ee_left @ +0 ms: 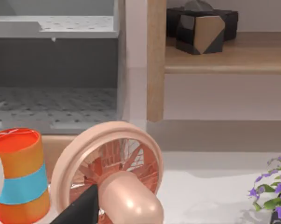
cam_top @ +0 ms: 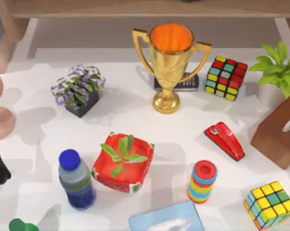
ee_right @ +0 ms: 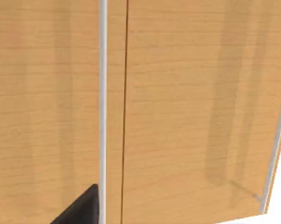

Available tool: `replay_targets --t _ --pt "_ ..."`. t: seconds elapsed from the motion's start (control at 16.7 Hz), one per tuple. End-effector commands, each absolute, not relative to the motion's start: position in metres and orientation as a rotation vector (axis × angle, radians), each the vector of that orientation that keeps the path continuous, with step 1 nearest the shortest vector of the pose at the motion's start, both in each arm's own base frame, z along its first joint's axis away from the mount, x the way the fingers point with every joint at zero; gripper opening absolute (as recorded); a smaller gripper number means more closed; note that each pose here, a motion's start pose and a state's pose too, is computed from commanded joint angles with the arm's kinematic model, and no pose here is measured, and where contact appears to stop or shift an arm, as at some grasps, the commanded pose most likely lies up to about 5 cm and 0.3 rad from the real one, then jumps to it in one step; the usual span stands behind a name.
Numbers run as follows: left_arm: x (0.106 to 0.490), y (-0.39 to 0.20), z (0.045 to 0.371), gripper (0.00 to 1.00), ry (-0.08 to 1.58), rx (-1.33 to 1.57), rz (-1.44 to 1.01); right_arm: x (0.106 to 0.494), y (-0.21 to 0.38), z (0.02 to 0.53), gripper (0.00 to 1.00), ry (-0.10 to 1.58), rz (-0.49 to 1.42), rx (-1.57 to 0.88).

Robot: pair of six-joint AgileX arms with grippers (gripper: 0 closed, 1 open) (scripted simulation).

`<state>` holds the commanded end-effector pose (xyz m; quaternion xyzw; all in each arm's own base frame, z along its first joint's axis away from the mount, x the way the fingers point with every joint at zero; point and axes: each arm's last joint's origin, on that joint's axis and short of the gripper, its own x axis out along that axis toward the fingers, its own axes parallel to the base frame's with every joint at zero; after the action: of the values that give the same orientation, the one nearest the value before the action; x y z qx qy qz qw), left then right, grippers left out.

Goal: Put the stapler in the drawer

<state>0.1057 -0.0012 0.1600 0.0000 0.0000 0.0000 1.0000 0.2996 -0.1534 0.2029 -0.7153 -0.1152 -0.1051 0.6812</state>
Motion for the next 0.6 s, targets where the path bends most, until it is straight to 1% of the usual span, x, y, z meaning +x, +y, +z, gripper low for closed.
replay_targets --t 0.18,0.3,0.42,0.6 --pt "0.106 -0.001 0.16 1.0 0.0 0.0 0.0 0.351 -0.091 0.236 1.0 -0.34 -0.087 -1.434" --pt "0.106 -0.001 0.16 1.0 0.0 0.0 0.0 0.377 -0.043 0.252 1.0 -0.317 0.055 -1.298" --pt "0.106 -0.001 0.16 1.0 0.0 0.0 0.0 0.395 0.005 0.259 1.0 -0.216 0.209 -1.166" --pt "0.106 -0.001 0.16 1.0 0.0 0.0 0.0 0.406 0.062 0.252 1.0 0.09 0.43 -0.991"
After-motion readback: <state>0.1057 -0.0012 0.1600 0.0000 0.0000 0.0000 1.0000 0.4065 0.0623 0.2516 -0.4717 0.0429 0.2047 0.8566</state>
